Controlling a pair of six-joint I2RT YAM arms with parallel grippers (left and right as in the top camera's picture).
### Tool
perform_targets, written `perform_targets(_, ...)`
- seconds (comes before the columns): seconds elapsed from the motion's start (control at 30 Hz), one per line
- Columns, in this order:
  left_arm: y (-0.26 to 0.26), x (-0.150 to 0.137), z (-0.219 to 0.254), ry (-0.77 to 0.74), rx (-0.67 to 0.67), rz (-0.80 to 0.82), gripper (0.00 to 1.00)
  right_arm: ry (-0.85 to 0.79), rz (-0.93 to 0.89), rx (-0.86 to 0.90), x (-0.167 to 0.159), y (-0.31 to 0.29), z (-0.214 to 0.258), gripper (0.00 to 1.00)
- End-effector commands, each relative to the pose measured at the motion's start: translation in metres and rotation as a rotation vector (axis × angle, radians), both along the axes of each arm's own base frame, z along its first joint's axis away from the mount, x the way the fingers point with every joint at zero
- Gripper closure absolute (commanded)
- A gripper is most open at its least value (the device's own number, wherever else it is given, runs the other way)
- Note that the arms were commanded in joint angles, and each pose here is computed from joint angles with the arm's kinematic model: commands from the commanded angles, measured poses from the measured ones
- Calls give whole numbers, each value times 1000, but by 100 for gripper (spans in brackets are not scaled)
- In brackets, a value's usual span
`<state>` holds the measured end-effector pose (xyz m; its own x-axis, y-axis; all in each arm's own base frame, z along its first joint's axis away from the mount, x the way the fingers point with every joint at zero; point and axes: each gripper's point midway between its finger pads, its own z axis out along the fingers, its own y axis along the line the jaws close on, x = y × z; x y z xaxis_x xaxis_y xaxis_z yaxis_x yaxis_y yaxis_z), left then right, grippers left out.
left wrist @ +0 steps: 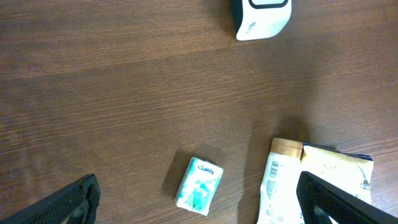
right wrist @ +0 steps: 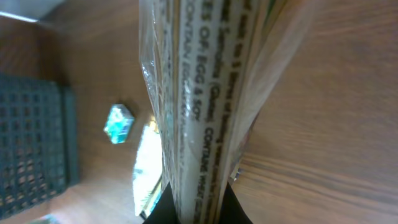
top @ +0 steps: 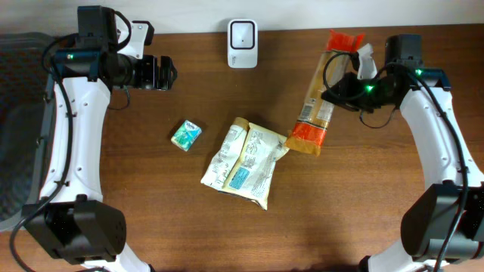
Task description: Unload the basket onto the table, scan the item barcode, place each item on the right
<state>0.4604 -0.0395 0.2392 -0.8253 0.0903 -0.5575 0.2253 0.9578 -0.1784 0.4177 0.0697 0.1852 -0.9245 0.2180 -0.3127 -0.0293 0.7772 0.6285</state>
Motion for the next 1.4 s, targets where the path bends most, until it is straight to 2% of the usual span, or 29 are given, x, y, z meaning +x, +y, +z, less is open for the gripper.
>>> perform_targets(0.0, 0, 1, 3, -12, 8, -13, 1, -164, 111, 131, 6, 26, 49, 96)
perform_targets(0.1, 0, 1, 3, -12, 8, -13, 1, -103, 52, 81, 4, 16, 38, 96)
perform_targets(0.17, 0, 1, 3, -12, 8, -14, 1, 30, -51, -178, -8, -22, -1, 96)
perform_targets(0.2, 0, 1, 3, -12, 8, -13, 1, 114, -64, -303, -24, -39, -17, 96)
perform_targets(0.27, 0, 1, 3, -12, 8, -13, 1, 196, -58, -429, -42, -54, -30, 96)
perform_targets(0.3, 0, 1, 3, -12, 8, -13, 1, 237, -41, -491, -50, -60, -38, 96)
perform_targets(0.33, 0, 1, 3, -12, 8, -13, 1, 272, 52, -540, -58, -58, -51, 96)
perform_targets(0.43, 0, 1, 3, -12, 8, -13, 1, 307, 260, -604, -58, -41, -88, 96)
perform_targets(0.53, 0, 1, 3, -12, 8, -13, 1, 373, 324, -686, -56, -36, -126, 96)
perform_targets(0.57, 0, 1, 3, -12, 8, -13, 1, 392, 303, -679, -54, -34, -134, 91)
perform_targets(0.63, 0, 1, 3, -12, 8, -13, 1, 398, 263, -593, -52, -31, -133, 62)
perform_targets(0.73, 0, 1, 3, -12, 8, -13, 1, 379, 241, -407, -48, -33, -127, 30)
perform_targets(0.8, 0, 1, 3, -12, 8, -13, 1, 363, 237, -303, -48, -40, -128, 21)
perform_targets(0.97, 0, 1, 3, -12, 8, -13, 1, 394, 261, -36, -62, -43, -162, 19)
perform_targets(1.13, 0, 1, 3, -12, 8, -13, 1, 443, 287, -14, -86, -31, -200, 20)
perform_targets(1.17, 0, 1, 3, -12, 8, -13, 1, 445, 291, -16, -91, -29, -207, 22)
perform_targets(1.27, 0, 1, 3, -12, 8, -13, 1, 450, 246, -8, -81, -38, -189, 39)
perform_targets(1.37, 0, 1, 3, -12, 8, -13, 1, 373, 190, -73, -55, -53, -135, 38)
